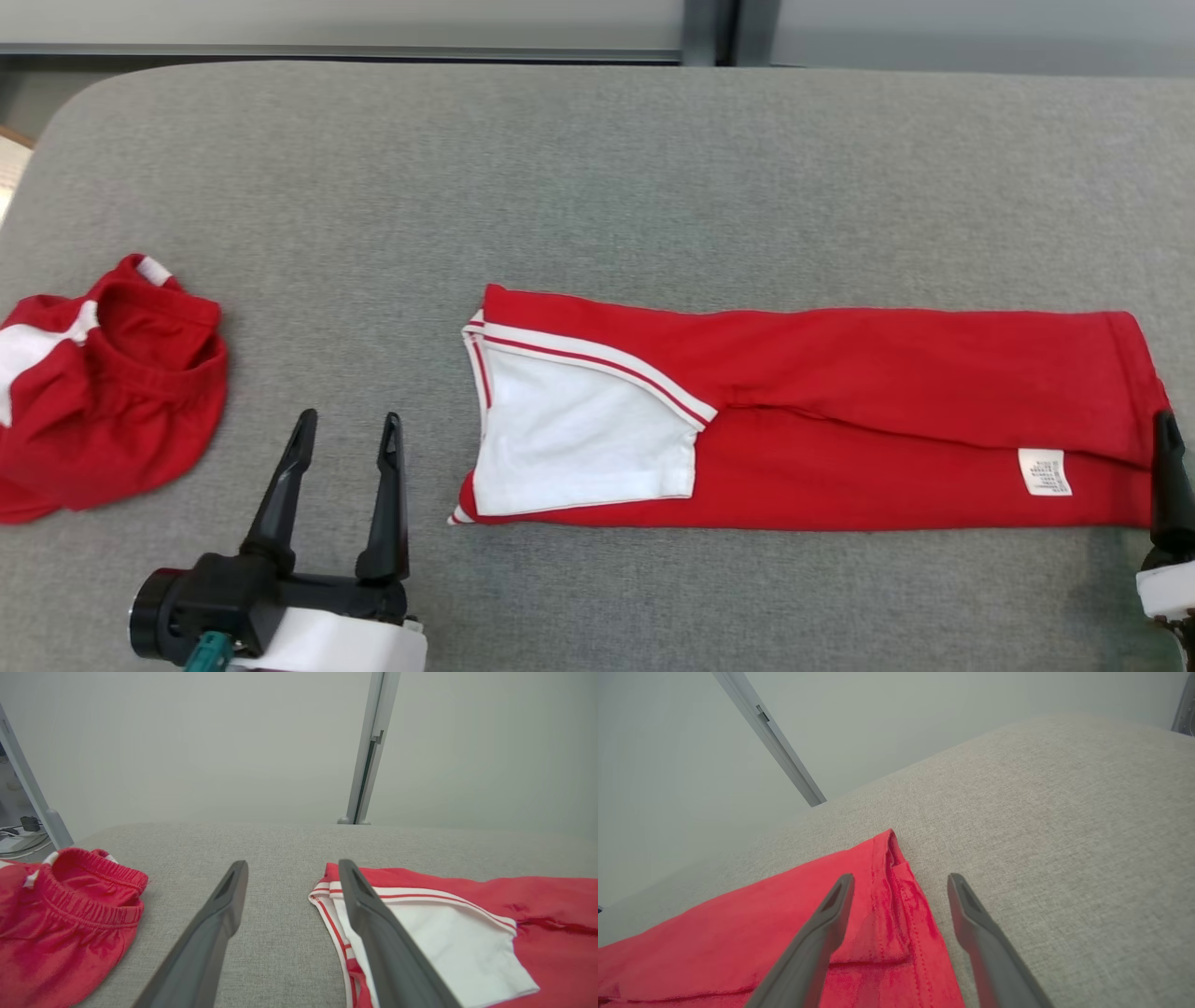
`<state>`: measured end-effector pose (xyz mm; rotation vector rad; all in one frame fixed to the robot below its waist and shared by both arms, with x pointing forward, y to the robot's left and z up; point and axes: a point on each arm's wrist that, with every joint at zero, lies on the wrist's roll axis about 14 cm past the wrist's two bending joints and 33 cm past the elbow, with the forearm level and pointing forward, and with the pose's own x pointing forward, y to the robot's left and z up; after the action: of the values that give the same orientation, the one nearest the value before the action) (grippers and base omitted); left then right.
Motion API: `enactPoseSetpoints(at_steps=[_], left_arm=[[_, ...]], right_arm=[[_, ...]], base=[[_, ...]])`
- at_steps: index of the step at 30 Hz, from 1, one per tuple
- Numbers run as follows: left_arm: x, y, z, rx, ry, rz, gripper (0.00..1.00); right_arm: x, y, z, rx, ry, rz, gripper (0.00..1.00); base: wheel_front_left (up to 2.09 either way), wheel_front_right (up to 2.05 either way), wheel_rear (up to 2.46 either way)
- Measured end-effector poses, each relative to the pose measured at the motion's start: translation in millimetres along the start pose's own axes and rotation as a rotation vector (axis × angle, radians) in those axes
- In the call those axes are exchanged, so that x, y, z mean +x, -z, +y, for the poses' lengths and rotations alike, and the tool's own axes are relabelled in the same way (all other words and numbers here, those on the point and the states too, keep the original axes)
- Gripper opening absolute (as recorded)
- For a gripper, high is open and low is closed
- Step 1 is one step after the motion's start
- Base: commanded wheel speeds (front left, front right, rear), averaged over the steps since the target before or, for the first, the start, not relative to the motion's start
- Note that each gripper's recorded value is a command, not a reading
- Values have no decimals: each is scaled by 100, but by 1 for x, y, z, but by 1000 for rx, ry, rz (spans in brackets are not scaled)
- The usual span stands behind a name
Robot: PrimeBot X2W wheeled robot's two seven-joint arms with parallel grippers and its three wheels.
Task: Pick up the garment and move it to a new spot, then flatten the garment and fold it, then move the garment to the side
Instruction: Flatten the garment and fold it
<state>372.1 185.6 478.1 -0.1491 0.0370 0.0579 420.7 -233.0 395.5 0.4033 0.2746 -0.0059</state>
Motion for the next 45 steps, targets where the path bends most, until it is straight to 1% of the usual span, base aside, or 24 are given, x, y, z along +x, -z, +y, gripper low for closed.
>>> enactPoseSetpoints(at_steps=[3,4,5,12,13,14,15,16,17,21,24,27,30,33,36,39,44,45], left_arm=[[-7,-3,1,20,-10,-19,100],[-14,-2,1,23,-15,-22,100],[-17,-1,2,29,-18,-20,100],[-30,-3,7,50,-29,-28,100],[-31,-2,6,52,-26,-27,100],[-32,-2,6,54,-25,-26,100],[-33,-1,7,56,-27,-24,100],[-33,-1,7,56,-24,-22,100],[-33,-1,6,56,-25,-22,100],[-32,3,2,57,-3,-13,100],[-28,6,-3,61,16,-4,100],[-22,9,-10,61,50,3,100],[-15,14,-19,58,83,15,100],[-7,18,-27,54,113,20,100],[-2,24,-36,47,147,34,100],[2,30,-44,47,173,48,100],[5,33,-48,45,188,55,100],[5,33,-48,45,188,55,100]], right_arm=[[4,11,-1,-14,6,58,100],[5,19,-4,-42,9,108,100],[6,23,-5,-54,12,130,100],[12,38,-7,-106,25,232,100],[12,40,-8,-112,28,243,78],[12,41,-9,-116,31,253,46],[13,43,-9,-120,34,262,28],[13,43,-10,-124,36,268,2],[13,45,-10,-129,38,277,0],[14,40,-15,-150,53,258,0],[13,26,-31,-196,87,228,0],[11,3,-57,-259,140,190,0],[8,-32,-81,-326,194,128,0],[7,-67,-89,-390,215,64,0],[9,-92,-73,-438,181,2,0],[10,-111,-43,-466,118,-63,0],[5,-120,16,-500,2,-117,0],[5,-120,16,-500,2,-117,0]], base=[[0,0,0],[0,0,0],[0,0,0],[0,0,0],[0,0,0],[0,0,0],[0,0,0],[0,0,0],[0,0,0],[0,0,0],[0,0,0],[0,0,0],[0,0,0],[0,0,0],[0,0,0],[0,0,0],[0,0,0],[0,0,0]])
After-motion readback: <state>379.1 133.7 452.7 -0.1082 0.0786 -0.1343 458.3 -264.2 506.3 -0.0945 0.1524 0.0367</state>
